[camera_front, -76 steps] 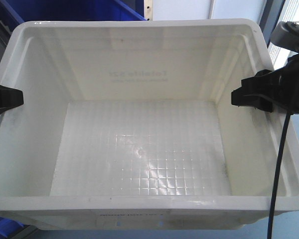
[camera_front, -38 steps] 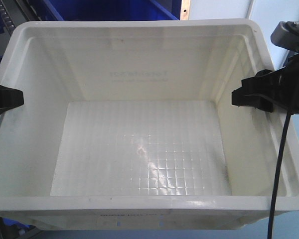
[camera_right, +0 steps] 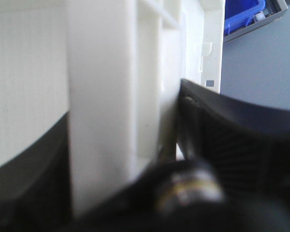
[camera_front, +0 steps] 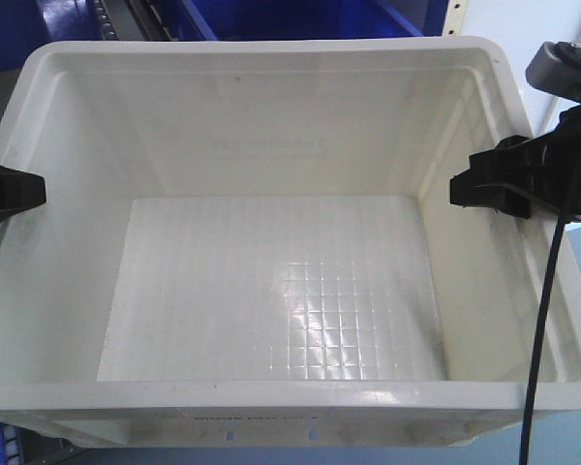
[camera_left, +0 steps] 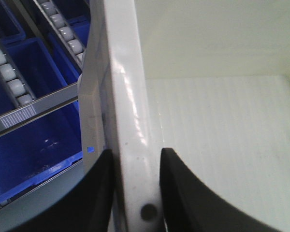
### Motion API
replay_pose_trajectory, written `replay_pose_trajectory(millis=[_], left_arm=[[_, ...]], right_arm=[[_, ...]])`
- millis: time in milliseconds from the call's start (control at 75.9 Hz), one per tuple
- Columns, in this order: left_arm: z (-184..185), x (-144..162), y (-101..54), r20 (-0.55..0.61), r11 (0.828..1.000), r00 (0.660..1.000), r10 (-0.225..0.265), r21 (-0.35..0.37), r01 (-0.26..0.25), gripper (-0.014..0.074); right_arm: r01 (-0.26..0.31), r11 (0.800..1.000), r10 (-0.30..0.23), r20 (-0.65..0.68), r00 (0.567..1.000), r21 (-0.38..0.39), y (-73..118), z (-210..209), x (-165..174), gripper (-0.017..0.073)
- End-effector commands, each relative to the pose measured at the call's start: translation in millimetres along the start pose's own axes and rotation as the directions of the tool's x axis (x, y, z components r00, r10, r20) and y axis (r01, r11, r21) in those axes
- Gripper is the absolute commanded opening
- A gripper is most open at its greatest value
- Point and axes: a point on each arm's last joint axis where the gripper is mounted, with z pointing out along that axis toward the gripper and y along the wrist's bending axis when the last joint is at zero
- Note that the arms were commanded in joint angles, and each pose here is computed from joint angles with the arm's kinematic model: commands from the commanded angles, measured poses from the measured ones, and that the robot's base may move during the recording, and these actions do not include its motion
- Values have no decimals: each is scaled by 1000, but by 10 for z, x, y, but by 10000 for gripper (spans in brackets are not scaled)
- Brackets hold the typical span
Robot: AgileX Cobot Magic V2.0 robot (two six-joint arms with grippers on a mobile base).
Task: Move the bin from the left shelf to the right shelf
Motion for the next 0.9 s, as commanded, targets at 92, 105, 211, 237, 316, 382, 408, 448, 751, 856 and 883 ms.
replay_pose_trajectory(millis=[92,105,211,237,316,382,408,448,751,856,883], left_arm=[[-194,-200,-128,187,996,982,-31,90,14,-6],[-194,-200,-128,187,996,982,-31,90,14,-6],[-194,-200,-128,187,996,982,-31,90,14,-6],[-194,-200,-128,187,996,982,-31,90,14,-6],[-194,-200,-128,187,996,982,-31,90,14,-6],[-194,-200,-128,187,996,982,-31,90,14,-6],[-194,-200,-128,187,996,982,-31,90,14,-6],[-194,-200,-128,187,996,982,-31,90,14,-6],[-194,-200,-128,187,996,982,-31,90,14,-6],[-194,-200,-128,187,996,982,-31,90,14,-6],[-194,-200,-128,187,996,982,-31,90,14,-6]], right_arm=[[-6,997,19,160,987,-82,153,-206,-157,-6],[-6,997,19,160,987,-82,153,-206,-157,-6],[-6,997,19,160,987,-82,153,-206,-157,-6],[-6,997,19,160,987,-82,153,-206,-157,-6],[-6,997,19,160,987,-82,153,-206,-157,-6],[-6,997,19,160,987,-82,153,-206,-157,-6],[-6,997,19,160,987,-82,153,-206,-157,-6],[-6,997,19,160,987,-82,153,-206,-157,-6],[-6,997,19,160,987,-82,153,-206,-157,-6],[-6,997,19,160,987,-82,153,-206,-157,-6],[-6,997,19,160,987,-82,153,-206,-157,-6]])
